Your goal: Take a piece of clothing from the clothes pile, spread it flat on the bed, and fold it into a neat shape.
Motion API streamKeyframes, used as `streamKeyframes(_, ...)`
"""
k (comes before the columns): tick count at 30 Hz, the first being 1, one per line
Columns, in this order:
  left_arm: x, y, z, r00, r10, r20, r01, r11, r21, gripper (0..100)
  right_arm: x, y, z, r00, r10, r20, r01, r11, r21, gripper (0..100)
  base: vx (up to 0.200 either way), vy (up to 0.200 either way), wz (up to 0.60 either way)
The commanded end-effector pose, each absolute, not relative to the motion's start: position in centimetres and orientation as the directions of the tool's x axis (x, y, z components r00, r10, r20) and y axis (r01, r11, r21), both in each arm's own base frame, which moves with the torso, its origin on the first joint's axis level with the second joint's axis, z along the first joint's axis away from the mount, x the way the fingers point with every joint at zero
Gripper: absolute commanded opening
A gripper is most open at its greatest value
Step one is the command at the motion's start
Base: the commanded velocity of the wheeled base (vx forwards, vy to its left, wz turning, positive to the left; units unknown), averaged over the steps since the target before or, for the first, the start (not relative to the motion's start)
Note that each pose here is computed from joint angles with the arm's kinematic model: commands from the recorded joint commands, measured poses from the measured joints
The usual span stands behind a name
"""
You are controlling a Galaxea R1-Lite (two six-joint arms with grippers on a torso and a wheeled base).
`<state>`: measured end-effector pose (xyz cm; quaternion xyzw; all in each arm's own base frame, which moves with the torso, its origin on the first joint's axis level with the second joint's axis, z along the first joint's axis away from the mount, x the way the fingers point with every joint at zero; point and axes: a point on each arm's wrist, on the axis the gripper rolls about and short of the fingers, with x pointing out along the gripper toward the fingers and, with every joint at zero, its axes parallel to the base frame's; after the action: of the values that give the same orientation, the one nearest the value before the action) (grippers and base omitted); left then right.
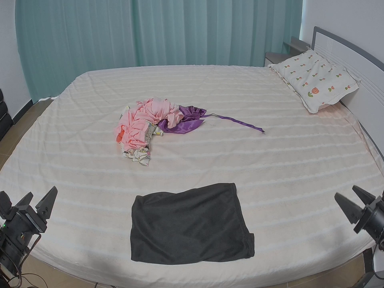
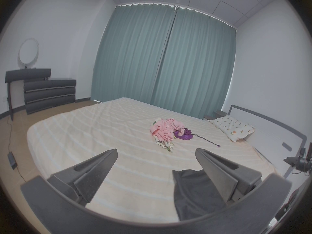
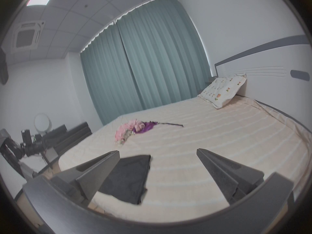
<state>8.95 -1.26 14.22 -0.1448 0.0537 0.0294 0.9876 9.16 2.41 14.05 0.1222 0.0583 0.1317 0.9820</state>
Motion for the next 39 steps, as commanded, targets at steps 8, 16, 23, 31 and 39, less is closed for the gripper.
streamKeyframes(8, 0.6, 0.7, 12.4, 0.977, 0.213, -0.007, -0.211, 0.964, -0.164, 100, -0.7, 0.0, 9.2, 0.979, 0.193, -0.060, -0.185, 0.976, 0.118, 100, 0.000, 0.000, 0.00)
streamKeyframes(16, -1.8, 0.9, 10.6, 0.953, 0.301, 0.036, -0.298, 0.952, -0.067, 100, -1.5, -0.1, 8.4, 0.989, 0.144, -0.048, -0.142, 0.989, 0.035, 100, 0.000, 0.000, 0.00)
streamKeyframes(23, -2.7, 0.8, 9.1, 0.930, 0.356, 0.092, -0.360, 0.932, 0.036, 100, -1.6, -0.2, 8.4, 0.999, 0.017, -0.052, -0.016, 1.000, 0.018, 100, 0.000, 0.000, 0.00)
streamKeyframes(31, -2.5, 0.8, 8.3, 0.925, 0.374, 0.071, -0.378, 0.924, 0.053, 100, -2.5, 0.0, 8.2, 1.000, -0.003, 0.003, 0.003, 1.000, -0.025, 100, 0.000, 0.000, 0.00)
streamKeyframes(39, -2.5, 0.8, 8.2, 0.928, 0.368, 0.063, -0.371, 0.928, 0.041, 100, -2.5, 0.1, 8.1, 0.999, 0.044, 0.008, -0.044, 0.997, -0.063, 100, 0.000, 0.000, 0.00)
